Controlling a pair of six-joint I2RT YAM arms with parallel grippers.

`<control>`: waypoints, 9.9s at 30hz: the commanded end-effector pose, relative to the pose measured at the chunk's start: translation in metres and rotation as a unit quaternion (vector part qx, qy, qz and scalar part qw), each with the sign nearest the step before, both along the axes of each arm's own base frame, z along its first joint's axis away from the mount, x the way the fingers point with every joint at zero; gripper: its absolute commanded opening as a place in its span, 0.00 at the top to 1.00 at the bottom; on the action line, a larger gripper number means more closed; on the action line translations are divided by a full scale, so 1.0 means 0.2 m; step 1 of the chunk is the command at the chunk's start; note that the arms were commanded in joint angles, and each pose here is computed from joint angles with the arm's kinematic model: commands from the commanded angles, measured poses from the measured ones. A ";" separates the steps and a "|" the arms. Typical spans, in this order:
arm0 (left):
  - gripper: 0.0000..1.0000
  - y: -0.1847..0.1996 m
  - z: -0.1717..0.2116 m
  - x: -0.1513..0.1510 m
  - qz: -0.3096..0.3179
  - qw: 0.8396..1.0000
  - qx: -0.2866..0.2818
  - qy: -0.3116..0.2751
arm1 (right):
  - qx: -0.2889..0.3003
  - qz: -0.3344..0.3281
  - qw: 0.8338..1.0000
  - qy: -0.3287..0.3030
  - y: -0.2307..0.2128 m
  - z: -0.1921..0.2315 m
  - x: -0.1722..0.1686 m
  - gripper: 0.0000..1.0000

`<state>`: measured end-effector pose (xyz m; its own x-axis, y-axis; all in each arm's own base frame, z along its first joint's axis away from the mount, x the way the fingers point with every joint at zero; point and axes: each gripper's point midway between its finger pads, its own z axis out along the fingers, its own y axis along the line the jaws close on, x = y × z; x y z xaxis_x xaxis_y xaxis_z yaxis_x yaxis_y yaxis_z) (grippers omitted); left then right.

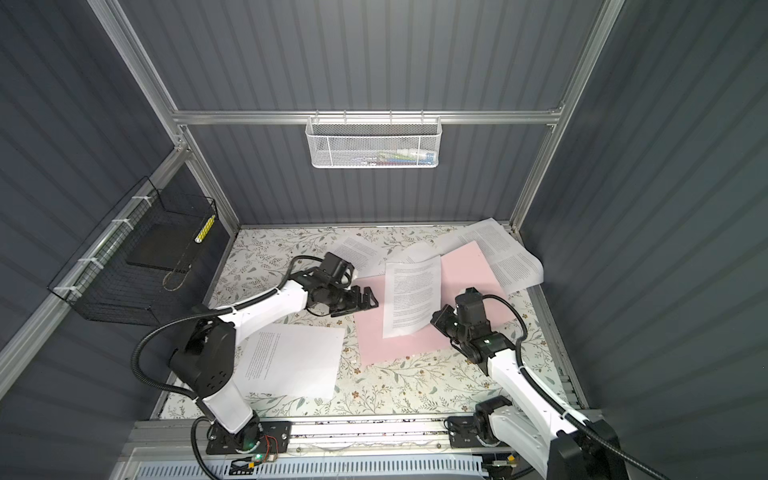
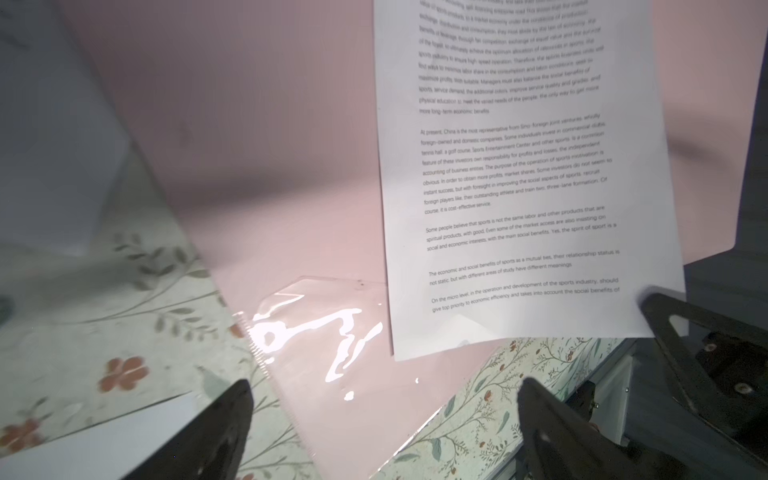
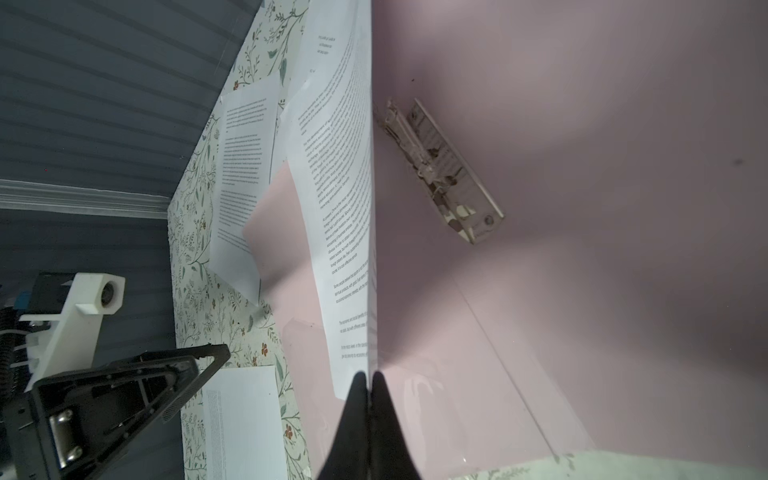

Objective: Put the files into the folder

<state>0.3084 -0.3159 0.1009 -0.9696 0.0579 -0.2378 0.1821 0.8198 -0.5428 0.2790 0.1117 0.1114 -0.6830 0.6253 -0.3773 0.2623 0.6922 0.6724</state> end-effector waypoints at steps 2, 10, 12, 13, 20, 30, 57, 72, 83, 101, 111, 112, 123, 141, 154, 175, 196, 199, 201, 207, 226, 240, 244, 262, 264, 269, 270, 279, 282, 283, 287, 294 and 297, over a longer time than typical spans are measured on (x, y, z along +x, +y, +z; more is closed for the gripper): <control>0.00 -0.14 -0.06 0.03 -0.010 1.000 -0.006 0.008 | -0.015 -0.013 1.000 0.021 -0.05 -0.07 -0.07 1.00; 0.00 -0.43 -0.13 -0.01 -0.045 0.997 -0.050 0.036 | -0.017 -0.022 0.999 0.022 -0.10 -0.17 -0.16 0.99; 0.00 -0.48 -0.16 -0.03 -0.053 0.997 -0.048 0.040 | -0.022 -0.016 0.999 0.026 -0.09 -0.19 -0.16 0.94; 0.00 -0.50 -0.17 -0.04 -0.056 0.996 -0.048 0.040 | -0.024 -0.011 0.999 0.027 -0.09 -0.20 -0.16 0.92; 0.00 -0.54 -0.27 -0.11 -0.063 0.996 -0.039 0.058 | -0.029 -0.001 0.999 0.029 -0.08 -0.21 -0.16 0.76; 0.00 -0.44 -0.29 -0.14 -0.068 0.997 0.007 0.043 | -0.074 0.004 0.997 0.026 -0.13 -0.12 -0.10 0.17; 0.00 -0.79 -0.15 -0.27 -0.123 0.988 -0.078 0.054 | -0.112 0.032 0.993 -0.003 -0.34 0.12 0.22 0.01; 0.00 -0.67 -0.41 -0.33 -0.157 0.985 0.001 0.068 | -0.097 0.167 0.978 0.071 -0.19 -0.08 0.46 0.26; 0.00 -0.68 -0.41 -0.34 -0.158 0.985 -0.005 0.072 | -0.092 0.191 0.974 0.079 -0.13 -0.17 0.60 0.35; 0.00 -0.69 -0.42 -0.33 -0.161 0.984 -0.006 0.073 | -0.090 0.233 0.966 0.061 -0.03 -0.15 0.56 0.58; 0.00 -0.69 -0.41 -0.33 -0.161 0.984 -0.008 0.071 | -0.158 0.265 0.947 0.093 0.03 -0.25 0.55 0.72; 0.00 -0.69 -0.41 -0.33 -0.160 0.984 -0.009 0.072 | -0.182 0.257 0.944 0.101 -0.01 -0.27 0.55 0.71; 0.00 -0.71 -0.35 -0.32 -0.159 0.985 -0.021 0.068 | -0.215 0.259 0.935 0.111 -0.01 -0.29 0.57 0.83; 0.00 0.03 0.29 -0.04 0.011 0.998 -0.044 -0.047 | -0.143 0.116 0.981 0.063 -0.31 -0.12 0.51 1.00; 0.00 0.24 0.02 -0.10 0.047 0.999 -0.001 0.010 | -0.074 -0.040 0.985 0.149 -0.70 -0.38 0.38 1.00; 0.75 0.03 -0.01 -0.05 0.032 0.993 -0.104 0.052 | -0.046 -0.022 0.988 0.144 -0.66 -0.38 0.40 1.00; 1.00 0.47 -0.04 -0.04 -0.086 0.985 0.152 -0.003 | -0.021 0.238 0.965 -0.110 0.08 0.29 0.58 1.00; 1.00 0.52 -0.06 -0.01 -0.096 0.977 0.190 -0.012 | -0.056 0.282 0.948 -0.135 0.22 0.30 0.59 1.00; 1.00 0.53 -0.07 0.01 -0.093 0.976 0.198 -0.010 | -0.079 0.309 0.934 -0.163 0.29 0.31 0.60 1.00; 1.00 0.52 -0.13 0.02 -0.090 0.975 0.201 -0.003 | -0.101 0.347 0.917 -0.171 0.38 0.22 0.59 1.00; 1.00 0.52 -0.19 0.03 -0.077 0.977 0.199 0.014 | -0.033 0.351 0.926 -0.134 0.50 0.00 0.56 1.00; 0.94 0.50 -0.31 -0.03 -0.031 0.984 0.167 0.050 | 0.008 0.339 0.935 -0.102 0.61 -0.13 0.51 1.00; 0.87 0.51 -0.35 -0.06 -0.018 0.985 0.163 0.058 | 0.010 0.341 0.936 -0.085 0.63 -0.17 0.49 1.00; 0.50 0.52 -0.40 -0.09 -0.011 0.985 0.156 0.073 | -0.012 0.346 0.937 -0.055 0.66 -0.26 0.47 1.00; 0.48 0.52 -0.41 -0.09 -0.011 0.985 0.158 0.075 | -0.028 0.332 0.941 -0.055 0.62 -0.25 0.49 1.00; 0.48 0.53 -0.43 -0.09 -0.010 0.984 0.159 0.078 | -0.050 0.300 0.952 -0.045 0.54 -0.23 0.53 1.00; 0.48 0.53 -0.43 -0.10 -0.010 0.984 0.158 0.078 | -0.057 0.297 0.952 -0.039 0.52 -0.24 0.53 1.00; 0.48 0.52 -0.44 -0.10 -0.012 0.984 0.156 0.081 | -0.088 0.276 0.957 -0.002 0.47 -0.31 0.54 1.00; 0.48 0.52 -0.44 -0.10 -0.012 0.985 0.154 0.080 | -0.076 0.287 0.955 0.003 0.50 -0.33 0.53 1.00; 0.48 0.52 -0.44 -0.10 -0.013 0.985 0.153 0.081 | -0.073 0.290 0.954 0.002 0.50 -0.34 0.53 1.00; 0.47 0.51 -0.44 -0.10 -0.013 0.985 0.149 0.082 | -0.058 0.299 0.952 0.000 0.54 -0.36 0.52 1.00; 0.45 0.50 -0.44 -0.10 -0.013 0.986 0.144 0.083 | -0.038 0.296 0.954 0.004 0.57 -0.38 0.51 1.00; 0.43 0.50 -0.44 -0.10 -0.013 0.986 0.142 0.084 | -0.029 0.297 0.954 0.001 0.59 -0.37 0.51 1.00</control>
